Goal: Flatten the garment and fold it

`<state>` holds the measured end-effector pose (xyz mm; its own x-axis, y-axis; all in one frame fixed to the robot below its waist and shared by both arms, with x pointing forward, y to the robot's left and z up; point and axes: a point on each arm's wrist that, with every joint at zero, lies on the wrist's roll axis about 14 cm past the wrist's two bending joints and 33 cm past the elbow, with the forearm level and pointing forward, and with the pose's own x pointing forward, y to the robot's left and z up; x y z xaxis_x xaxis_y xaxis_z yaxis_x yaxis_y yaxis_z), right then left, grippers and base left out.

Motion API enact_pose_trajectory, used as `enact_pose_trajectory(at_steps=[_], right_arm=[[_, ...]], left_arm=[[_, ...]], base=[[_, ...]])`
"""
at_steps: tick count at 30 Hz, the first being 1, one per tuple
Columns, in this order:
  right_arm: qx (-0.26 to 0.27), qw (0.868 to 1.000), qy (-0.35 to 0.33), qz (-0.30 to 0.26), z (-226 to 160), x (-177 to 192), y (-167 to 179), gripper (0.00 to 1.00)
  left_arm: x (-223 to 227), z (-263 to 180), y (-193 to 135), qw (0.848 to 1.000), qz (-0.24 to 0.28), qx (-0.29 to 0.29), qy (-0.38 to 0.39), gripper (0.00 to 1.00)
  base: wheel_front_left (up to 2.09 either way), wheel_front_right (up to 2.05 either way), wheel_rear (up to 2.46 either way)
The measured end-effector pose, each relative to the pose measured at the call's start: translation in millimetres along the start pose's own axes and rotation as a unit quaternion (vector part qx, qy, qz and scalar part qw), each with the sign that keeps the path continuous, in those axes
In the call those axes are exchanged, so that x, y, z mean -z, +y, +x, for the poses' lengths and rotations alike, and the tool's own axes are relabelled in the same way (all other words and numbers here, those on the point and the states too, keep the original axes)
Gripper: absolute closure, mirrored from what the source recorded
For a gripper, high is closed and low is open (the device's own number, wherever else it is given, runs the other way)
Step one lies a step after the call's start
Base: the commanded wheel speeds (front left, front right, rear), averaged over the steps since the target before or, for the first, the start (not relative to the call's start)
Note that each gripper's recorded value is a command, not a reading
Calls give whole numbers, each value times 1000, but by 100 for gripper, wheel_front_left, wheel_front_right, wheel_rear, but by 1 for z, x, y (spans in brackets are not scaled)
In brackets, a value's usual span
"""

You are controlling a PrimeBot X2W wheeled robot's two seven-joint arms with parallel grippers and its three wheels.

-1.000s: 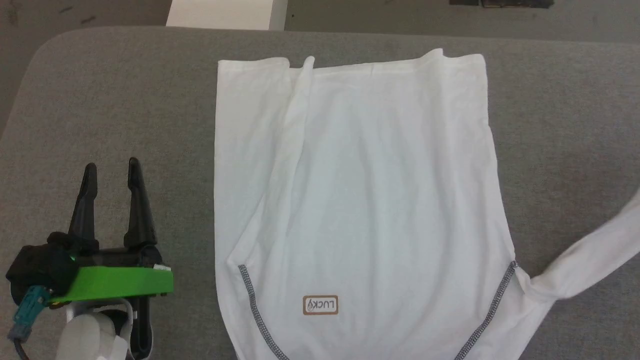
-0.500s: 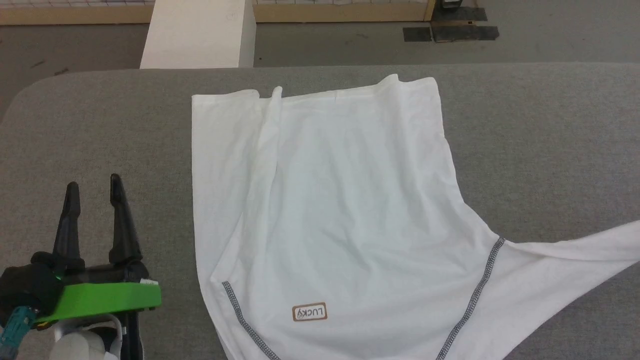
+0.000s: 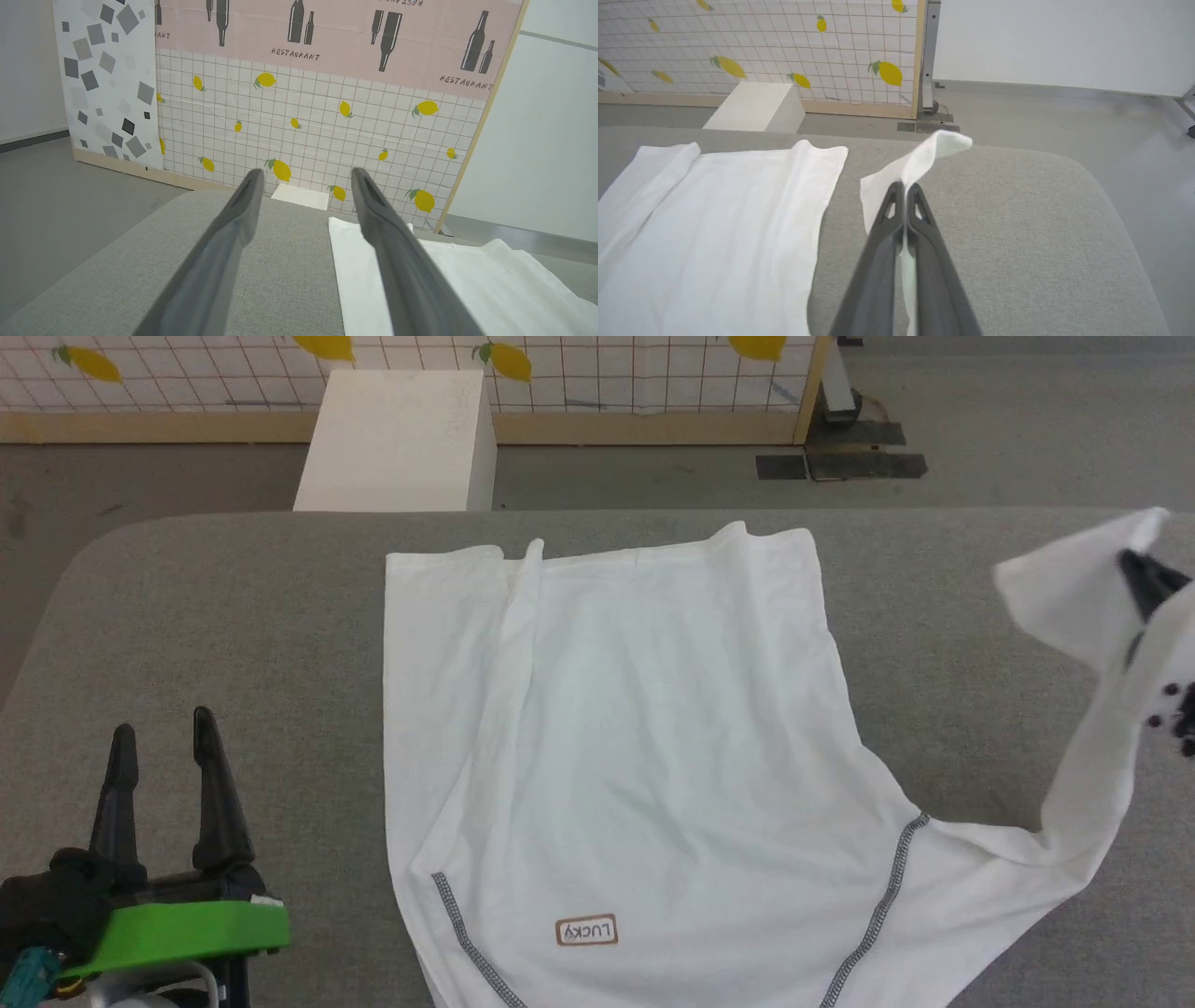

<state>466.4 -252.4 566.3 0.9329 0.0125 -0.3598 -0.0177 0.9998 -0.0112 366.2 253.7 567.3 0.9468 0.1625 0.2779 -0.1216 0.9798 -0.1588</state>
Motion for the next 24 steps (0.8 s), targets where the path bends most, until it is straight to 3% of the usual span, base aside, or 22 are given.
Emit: enact_pose_trajectory(at_steps=[6, 14, 19, 23, 24], right_arm=[[-179, 983, -8, -37, -25, -10, 129, 100], [-354, 931, 27, -84, -62, 18, 253, 100], [-421, 898, 76, -107, -75, 56, 309, 100], [-441, 874, 129, -159, -79, 100, 329, 100], [-447, 867, 145, -168, -81, 113, 333, 87]], left_arm=[[-12, -10, 4, 1000, 8, -5, -12, 0], [-22, -23, 18, 999, 13, -26, -21, 0], [-23, -30, 23, 999, 15, -34, -19, 0], [-21, -34, 26, 999, 16, -39, -13, 0], [-20, -35, 27, 999, 16, -40, -11, 0]], base=[[0, 0, 0], [0, 0, 0], [0, 0, 0], [0, 0, 0], [0, 0, 0]])
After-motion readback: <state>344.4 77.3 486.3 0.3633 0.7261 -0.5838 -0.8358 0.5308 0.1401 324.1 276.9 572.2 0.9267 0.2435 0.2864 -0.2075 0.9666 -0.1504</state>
